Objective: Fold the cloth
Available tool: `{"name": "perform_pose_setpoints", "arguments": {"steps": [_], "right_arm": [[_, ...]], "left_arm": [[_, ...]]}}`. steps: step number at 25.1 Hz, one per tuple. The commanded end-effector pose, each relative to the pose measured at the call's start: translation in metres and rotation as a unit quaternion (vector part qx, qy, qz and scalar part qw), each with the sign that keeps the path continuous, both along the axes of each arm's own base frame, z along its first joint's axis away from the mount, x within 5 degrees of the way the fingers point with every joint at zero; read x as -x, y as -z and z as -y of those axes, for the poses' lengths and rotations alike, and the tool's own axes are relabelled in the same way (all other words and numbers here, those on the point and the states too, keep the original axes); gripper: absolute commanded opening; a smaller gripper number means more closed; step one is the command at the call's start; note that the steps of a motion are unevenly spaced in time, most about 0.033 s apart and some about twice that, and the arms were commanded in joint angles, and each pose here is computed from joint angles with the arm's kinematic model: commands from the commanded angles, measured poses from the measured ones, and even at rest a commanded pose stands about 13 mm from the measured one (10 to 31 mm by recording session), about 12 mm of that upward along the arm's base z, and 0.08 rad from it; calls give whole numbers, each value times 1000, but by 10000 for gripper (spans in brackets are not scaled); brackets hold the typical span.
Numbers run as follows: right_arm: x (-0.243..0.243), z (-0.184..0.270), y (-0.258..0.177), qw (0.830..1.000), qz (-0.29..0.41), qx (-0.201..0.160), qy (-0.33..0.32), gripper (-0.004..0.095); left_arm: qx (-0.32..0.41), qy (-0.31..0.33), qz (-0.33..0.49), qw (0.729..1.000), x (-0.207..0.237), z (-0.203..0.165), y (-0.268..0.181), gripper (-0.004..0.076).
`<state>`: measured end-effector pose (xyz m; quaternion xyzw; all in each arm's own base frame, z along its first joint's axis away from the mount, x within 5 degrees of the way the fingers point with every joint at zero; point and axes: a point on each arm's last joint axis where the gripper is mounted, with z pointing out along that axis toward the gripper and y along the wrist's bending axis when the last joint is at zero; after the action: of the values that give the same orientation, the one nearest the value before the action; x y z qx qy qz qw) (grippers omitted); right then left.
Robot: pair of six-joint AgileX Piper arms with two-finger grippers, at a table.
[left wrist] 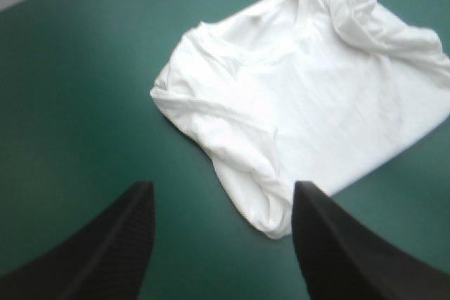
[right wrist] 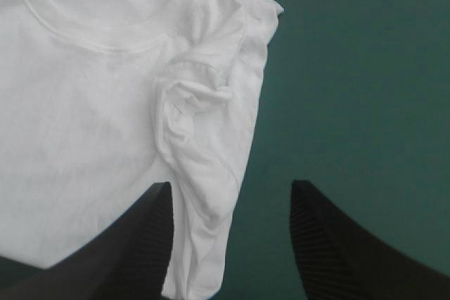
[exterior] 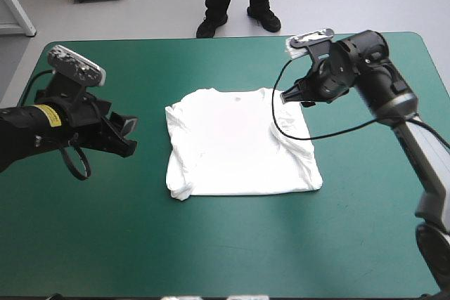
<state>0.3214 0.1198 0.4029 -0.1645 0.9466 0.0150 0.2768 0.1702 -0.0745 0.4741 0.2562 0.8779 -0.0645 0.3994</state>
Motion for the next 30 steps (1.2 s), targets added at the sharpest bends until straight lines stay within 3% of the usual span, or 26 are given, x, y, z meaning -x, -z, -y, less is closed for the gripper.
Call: {"name": "perform_pose_setpoints", "arguments": {"steps": [1, 4, 8, 11, 30], "right_arm": [[42, 21, -24, 999, 32, 2, 12, 492], [66, 31, -14, 1000, 19, 12, 13, 492], [80, 45, -6, 998, 20, 51, 30, 492], [82, 54, -6, 997, 20, 49, 49, 492], [81, 62, 9, 996, -3, 56, 72, 492]], "left_arm": [[-21, -6, -56, 998, -3, 2, 25, 487], [-41, -16, -109, 993, -26, 11, 60, 519], [-48, -7, -208, 977, -56, 31, 118, 520], [-30, -5, -245, 969, -71, 43, 150, 520], [-71, -19, -351, 934, -122, 65, 244, 520]]}}
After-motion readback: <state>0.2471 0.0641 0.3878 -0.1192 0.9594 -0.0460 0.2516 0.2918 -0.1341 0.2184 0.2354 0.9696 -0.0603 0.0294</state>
